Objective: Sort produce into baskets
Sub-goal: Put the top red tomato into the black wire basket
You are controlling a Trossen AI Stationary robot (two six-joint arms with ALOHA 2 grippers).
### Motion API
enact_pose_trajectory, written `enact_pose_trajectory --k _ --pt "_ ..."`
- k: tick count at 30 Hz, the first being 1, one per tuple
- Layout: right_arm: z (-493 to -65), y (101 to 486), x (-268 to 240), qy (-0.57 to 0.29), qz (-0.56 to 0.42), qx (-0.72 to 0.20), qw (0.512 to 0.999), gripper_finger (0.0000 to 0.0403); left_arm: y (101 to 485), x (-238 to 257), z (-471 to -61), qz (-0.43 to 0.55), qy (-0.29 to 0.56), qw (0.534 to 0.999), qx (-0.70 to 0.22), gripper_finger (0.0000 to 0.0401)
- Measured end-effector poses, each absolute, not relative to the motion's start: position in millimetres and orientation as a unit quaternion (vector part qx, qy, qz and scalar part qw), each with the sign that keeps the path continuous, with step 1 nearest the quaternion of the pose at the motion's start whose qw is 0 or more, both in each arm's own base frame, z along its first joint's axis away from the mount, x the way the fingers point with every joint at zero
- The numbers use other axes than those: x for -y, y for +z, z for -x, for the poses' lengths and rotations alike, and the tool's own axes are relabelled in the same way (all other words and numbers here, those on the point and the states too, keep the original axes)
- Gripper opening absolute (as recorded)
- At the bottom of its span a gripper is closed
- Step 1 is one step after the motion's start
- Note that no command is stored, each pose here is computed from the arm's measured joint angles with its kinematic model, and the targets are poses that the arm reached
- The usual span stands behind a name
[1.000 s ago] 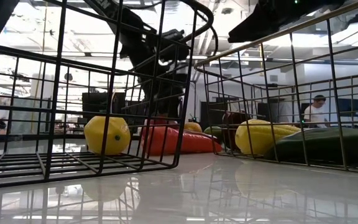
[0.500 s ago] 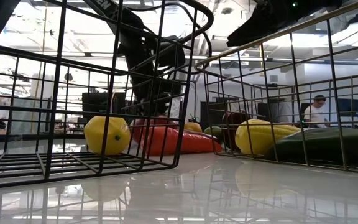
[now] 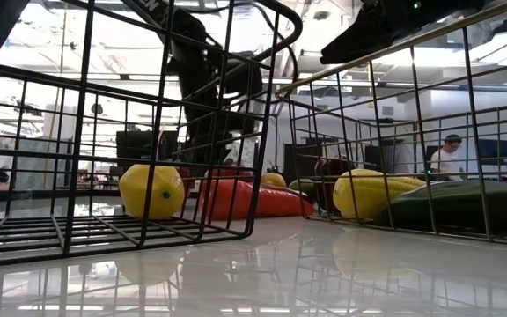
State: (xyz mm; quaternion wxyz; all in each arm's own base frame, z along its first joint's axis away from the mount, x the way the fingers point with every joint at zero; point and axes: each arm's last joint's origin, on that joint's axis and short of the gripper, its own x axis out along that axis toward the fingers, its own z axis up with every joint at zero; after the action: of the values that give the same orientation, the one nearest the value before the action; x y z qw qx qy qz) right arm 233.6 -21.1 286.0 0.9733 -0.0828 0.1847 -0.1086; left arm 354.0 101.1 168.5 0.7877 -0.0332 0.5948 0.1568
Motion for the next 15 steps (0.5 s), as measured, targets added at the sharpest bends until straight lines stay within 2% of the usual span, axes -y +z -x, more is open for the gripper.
enact_pose_trajectory --k 7,15 --pt "-233.8 286.2 19.7 -0.107 0.078 -0.183 0.974 0.0268 185.3 -100.2 -361.4 0.024 0.150 0.792 -0.591 0.0206" --pt "-232.7 282.8 17.2 -0.101 0.073 -0.201 0.972 0.0268 190.0 -88.5 -350.7 -0.016 0.121 0.749 -0.652 0.0240"
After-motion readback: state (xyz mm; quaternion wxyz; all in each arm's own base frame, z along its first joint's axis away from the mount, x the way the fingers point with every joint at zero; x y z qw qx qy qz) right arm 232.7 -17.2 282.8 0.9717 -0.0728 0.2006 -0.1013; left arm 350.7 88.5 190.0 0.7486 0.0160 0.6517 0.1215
